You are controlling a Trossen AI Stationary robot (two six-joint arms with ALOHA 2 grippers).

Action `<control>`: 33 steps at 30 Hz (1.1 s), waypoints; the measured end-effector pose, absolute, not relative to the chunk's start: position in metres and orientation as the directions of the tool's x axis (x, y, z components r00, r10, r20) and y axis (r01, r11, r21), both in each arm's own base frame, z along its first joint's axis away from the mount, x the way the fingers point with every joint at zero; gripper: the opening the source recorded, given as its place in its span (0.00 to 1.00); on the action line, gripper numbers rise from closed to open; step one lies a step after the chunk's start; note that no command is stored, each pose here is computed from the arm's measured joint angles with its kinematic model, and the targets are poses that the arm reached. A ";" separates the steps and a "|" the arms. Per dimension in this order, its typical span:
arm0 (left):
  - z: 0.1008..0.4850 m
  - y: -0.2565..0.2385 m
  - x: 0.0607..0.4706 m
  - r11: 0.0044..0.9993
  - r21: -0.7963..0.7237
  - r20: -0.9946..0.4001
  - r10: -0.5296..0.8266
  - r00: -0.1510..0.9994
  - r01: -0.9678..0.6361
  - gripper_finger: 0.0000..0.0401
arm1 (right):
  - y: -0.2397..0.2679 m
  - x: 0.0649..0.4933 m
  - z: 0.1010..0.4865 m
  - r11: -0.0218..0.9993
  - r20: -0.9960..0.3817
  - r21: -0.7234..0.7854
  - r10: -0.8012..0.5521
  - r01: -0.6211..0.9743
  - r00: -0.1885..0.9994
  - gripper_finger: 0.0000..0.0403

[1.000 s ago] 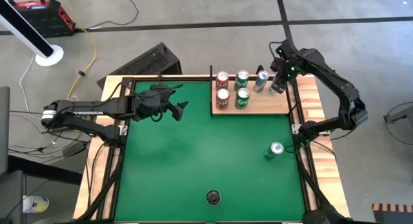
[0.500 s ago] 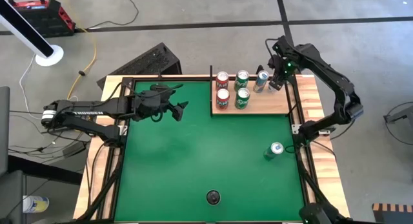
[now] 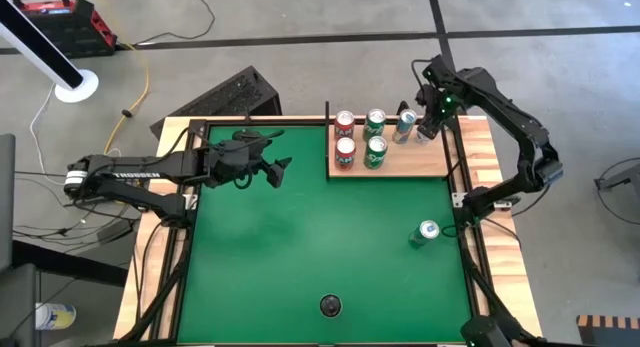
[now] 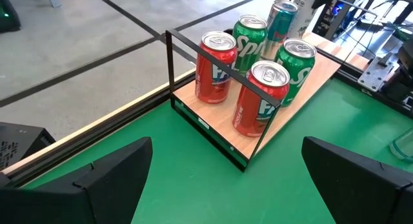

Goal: Place canned beverage on shelf
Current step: Put the top white soda can on the shelf

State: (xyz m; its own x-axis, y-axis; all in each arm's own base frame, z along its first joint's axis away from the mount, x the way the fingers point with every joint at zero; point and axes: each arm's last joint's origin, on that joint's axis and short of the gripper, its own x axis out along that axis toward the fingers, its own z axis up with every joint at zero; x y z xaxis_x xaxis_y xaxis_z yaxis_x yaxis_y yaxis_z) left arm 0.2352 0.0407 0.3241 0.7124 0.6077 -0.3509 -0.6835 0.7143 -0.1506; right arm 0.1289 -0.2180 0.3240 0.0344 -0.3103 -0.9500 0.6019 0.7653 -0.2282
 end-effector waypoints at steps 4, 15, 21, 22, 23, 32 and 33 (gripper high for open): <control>0.324 0.041 0.235 0.714 -0.150 -0.351 0.608 0.712 -0.684 0.96 | -0.218 0.129 0.324 0.765 -0.949 -0.229 -0.313 0.602 0.037 0.86; 0.324 0.041 0.235 0.720 -0.135 -0.351 0.608 0.712 -0.681 0.96 | -0.219 0.129 0.324 0.762 -0.947 -0.237 -0.321 0.603 0.034 0.85; 0.324 0.041 0.235 0.722 -0.130 -0.351 0.608 0.712 -0.680 0.96 | -0.217 0.133 0.325 0.752 -0.934 -0.295 -0.358 0.589 -0.011 0.84; 0.324 0.041 0.235 0.722 -0.129 -0.351 0.608 0.712 -0.680 0.96 | -0.217 0.134 0.325 0.751 -0.929 -0.311 -0.368 0.583 -0.022 0.84; 0.324 0.041 0.235 0.723 -0.124 -0.351 0.608 0.712 -0.679 0.96 | -0.216 0.135 0.325 0.749 -0.925 -0.328 -0.378 0.576 -0.036 0.84; 0.324 0.041 0.235 0.731 -0.109 -0.352 0.606 0.714 -0.674 0.96 | -0.214 0.138 0.326 0.733 -0.904 -0.395 -0.416 0.553 -0.094 0.83; 0.324 0.041 0.235 0.732 -0.109 -0.353 0.604 0.715 -0.672 0.96 | -0.214 0.139 0.326 0.731 -0.902 -0.401 -0.421 0.551 -0.098 0.83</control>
